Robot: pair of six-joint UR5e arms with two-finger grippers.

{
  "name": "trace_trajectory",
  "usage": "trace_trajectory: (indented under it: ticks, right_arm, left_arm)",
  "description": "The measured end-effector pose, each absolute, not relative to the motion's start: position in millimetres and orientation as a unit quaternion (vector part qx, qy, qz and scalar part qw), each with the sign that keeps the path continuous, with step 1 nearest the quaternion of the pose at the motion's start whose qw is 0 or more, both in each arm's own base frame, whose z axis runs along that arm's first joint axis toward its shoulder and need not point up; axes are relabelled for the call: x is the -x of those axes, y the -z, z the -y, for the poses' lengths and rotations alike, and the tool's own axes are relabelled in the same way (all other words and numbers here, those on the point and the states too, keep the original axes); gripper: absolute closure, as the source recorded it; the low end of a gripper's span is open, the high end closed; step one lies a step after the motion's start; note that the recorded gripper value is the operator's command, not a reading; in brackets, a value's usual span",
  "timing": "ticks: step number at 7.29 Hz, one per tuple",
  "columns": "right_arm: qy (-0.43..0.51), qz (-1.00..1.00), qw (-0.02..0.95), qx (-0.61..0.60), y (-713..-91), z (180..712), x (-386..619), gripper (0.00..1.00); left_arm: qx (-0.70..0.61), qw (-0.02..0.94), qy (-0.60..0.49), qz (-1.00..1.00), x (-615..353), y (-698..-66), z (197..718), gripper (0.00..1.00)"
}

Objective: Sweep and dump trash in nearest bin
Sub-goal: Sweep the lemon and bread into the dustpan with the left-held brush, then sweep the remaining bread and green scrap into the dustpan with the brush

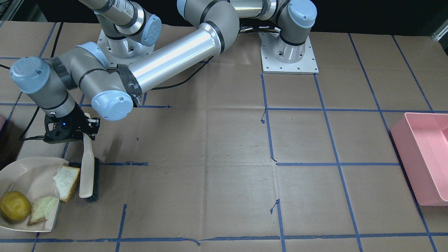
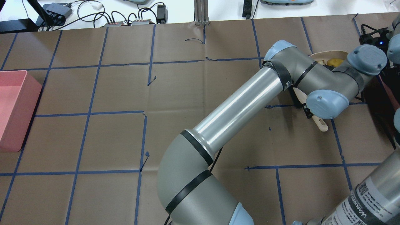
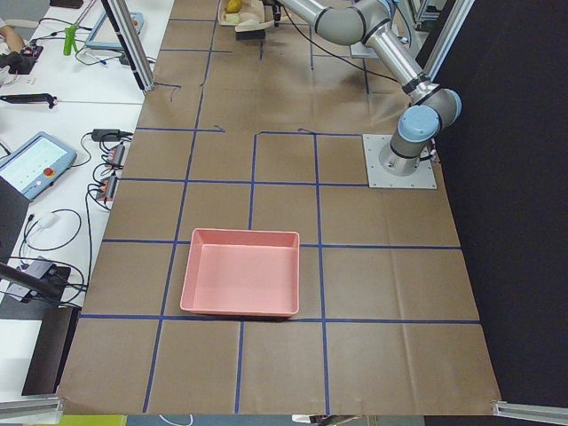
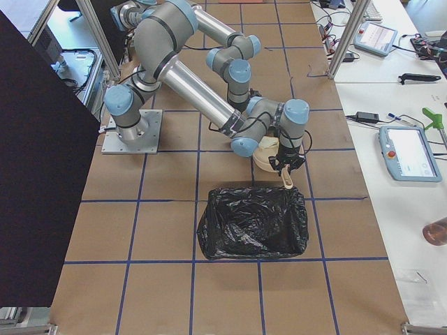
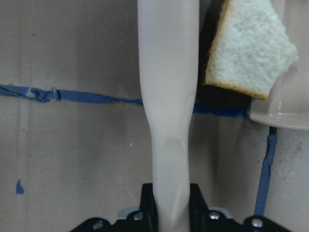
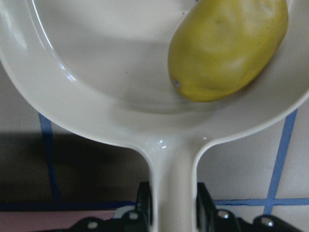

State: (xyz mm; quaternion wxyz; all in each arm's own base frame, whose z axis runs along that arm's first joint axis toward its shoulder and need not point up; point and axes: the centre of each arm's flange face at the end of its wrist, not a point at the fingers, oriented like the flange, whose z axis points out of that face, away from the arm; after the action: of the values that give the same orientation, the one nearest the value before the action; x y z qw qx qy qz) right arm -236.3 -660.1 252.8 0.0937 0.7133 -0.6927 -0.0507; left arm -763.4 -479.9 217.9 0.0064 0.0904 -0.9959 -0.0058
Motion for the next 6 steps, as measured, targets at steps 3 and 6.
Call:
trace_trajectory:
  ticks: [3,6]
  right_arm:
    - [0.051,0.692,0.091,-0.714,-252.5,660.3,234.2,1.0]
    - [0.051,0.692,0.091,-0.714,-252.5,660.3,234.1,1.0]
  left_arm:
    - [-0.102,0.07,0.028,0.992,779.7,-218.0,475.5,1.0]
    - [-0.088,0.171,0.036,0.981,798.6,-231.1,474.8,1.0]
